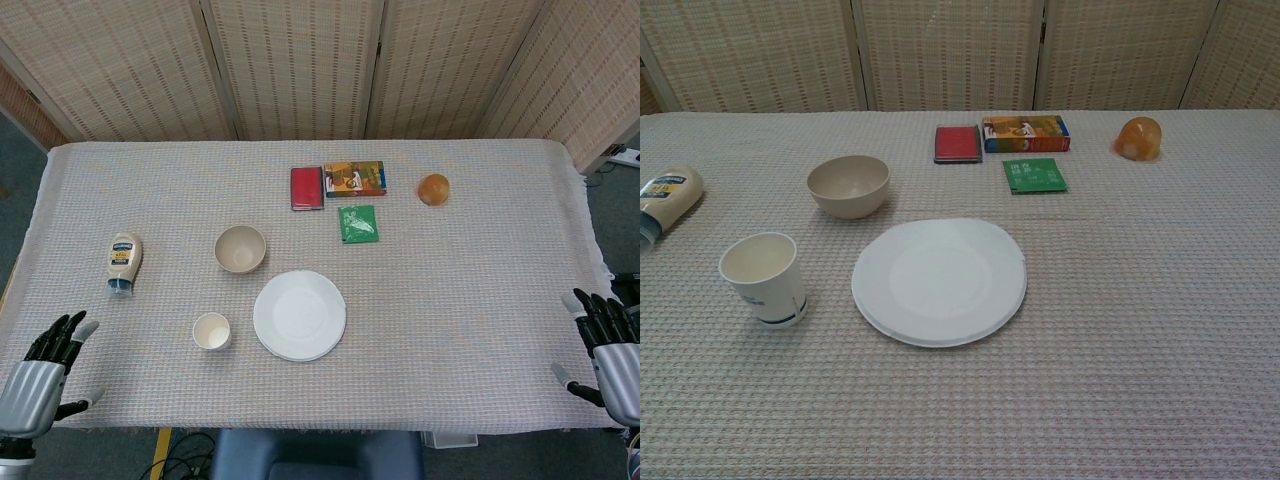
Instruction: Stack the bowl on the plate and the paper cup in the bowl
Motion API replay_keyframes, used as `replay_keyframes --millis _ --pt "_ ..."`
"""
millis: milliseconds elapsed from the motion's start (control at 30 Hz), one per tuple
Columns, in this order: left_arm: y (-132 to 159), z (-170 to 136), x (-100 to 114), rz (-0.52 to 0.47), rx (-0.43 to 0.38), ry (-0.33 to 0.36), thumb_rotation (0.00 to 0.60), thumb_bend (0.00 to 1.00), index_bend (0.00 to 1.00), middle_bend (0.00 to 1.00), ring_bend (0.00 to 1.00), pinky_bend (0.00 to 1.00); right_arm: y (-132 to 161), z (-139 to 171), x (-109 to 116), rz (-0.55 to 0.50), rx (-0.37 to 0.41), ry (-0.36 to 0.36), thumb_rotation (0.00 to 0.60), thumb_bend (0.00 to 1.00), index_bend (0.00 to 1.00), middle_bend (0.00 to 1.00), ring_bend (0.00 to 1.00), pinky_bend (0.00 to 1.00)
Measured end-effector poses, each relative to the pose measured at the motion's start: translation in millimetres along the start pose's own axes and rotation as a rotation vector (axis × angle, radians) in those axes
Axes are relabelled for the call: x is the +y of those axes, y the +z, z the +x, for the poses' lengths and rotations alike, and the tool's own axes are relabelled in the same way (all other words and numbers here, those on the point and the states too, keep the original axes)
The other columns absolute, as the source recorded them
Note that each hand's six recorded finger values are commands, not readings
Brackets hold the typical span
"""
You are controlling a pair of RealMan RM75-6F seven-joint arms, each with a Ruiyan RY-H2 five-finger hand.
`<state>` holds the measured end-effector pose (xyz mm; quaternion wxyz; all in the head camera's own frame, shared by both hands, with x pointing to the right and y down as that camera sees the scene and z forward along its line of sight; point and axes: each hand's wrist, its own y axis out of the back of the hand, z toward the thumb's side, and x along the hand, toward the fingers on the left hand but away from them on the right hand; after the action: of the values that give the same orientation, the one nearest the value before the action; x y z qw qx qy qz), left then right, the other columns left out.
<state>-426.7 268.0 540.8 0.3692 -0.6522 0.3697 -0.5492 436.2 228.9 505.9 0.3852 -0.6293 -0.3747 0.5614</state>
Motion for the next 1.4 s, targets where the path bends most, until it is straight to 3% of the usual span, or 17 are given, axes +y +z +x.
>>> replay_keyframes --millis 267,500,900,1400 --pt "8.9 21.2 -0.6 -0.032 -0.087 -0.005 0.6 0.11 0.26 0.13 0.03 0.21 -0.7 -5.5 -5.1 0.004 0.009 0.023 0.6 0.25 0.0 0.02 0.0 0.0" --pt "14.0 77.2 -4.6 -0.028 -0.167 -0.018 0.6 0.11 0.27 0.13 0.03 0.2 -12.6 -23.1 -12.5 -0.013 -0.023 0.067 0.6 0.26 0.0 0.02 0.0 0.0" --pt "31.7 161.8 -20.6 -0.029 -0.257 -0.072 0.6 0.11 0.32 0.13 0.03 0.2 -14.4 -31.5 -9.6 -0.027 -0.018 0.036 0.6 0.26 0.0 0.02 0.0 0.0" --pt "44.6 216.1 -47.1 -0.028 -0.295 -0.137 0.6 0.11 0.34 0.13 0.03 0.2 -25.9 -41.5 -15.8 -0.026 -0.066 0.072 0.6 0.26 0.0 0.02 0.0 0.0"
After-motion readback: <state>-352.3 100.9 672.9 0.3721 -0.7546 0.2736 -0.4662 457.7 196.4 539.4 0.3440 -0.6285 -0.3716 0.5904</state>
